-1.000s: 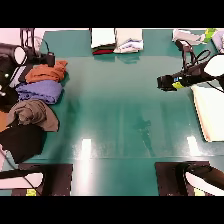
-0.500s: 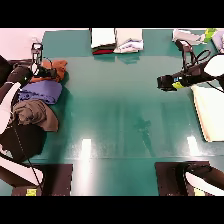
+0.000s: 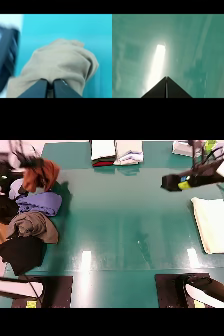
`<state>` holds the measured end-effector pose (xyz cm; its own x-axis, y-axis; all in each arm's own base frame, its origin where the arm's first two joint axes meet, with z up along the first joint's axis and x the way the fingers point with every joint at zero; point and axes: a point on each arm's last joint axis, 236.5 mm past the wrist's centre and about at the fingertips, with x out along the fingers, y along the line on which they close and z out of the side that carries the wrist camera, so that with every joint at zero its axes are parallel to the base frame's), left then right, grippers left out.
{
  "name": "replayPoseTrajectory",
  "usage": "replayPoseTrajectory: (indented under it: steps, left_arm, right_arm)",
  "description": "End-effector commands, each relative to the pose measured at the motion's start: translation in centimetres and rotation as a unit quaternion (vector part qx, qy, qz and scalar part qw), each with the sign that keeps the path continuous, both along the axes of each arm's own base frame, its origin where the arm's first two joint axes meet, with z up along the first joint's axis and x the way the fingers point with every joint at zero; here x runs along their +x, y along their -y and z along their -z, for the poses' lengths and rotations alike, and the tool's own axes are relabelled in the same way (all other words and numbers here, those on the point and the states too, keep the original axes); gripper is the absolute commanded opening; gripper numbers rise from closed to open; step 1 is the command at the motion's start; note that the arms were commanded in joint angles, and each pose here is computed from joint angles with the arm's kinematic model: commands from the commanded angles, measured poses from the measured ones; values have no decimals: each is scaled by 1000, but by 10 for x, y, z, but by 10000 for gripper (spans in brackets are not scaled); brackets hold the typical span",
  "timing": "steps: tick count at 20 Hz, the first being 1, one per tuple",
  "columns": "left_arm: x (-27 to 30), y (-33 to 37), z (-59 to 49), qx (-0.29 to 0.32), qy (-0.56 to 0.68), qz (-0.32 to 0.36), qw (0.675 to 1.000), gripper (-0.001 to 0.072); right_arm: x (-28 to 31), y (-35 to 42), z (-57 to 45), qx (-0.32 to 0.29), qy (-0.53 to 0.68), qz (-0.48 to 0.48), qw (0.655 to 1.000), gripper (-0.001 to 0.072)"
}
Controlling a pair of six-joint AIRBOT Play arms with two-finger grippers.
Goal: Fold the shirts.
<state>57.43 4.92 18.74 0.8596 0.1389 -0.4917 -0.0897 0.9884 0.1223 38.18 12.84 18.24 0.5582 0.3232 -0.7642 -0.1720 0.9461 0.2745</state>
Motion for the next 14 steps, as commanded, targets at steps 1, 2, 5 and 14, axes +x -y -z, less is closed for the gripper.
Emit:
replayPoseTrajectory:
  steps: [1, 2, 5, 14]
  left_arm:
    - [-71, 27, -145, 30, 112, 34, 993, 31]
    - [-100, 44, -175, 38, 130, 54, 989, 32]
    - [-173, 97, -214, 41, 143, 125, 981, 31]
    - [-275, 330, -64, -31, -107, 442, 890, 32]
  right_arm:
    - [8, -2, -72, 17, 82, -1, 996, 19]
    - [9, -2, -93, 22, 107, 0, 994, 19]
    - [6, -1, -140, 32, 160, 0, 987, 19]
    - [-4, 1, -182, 42, 205, -1, 978, 19]
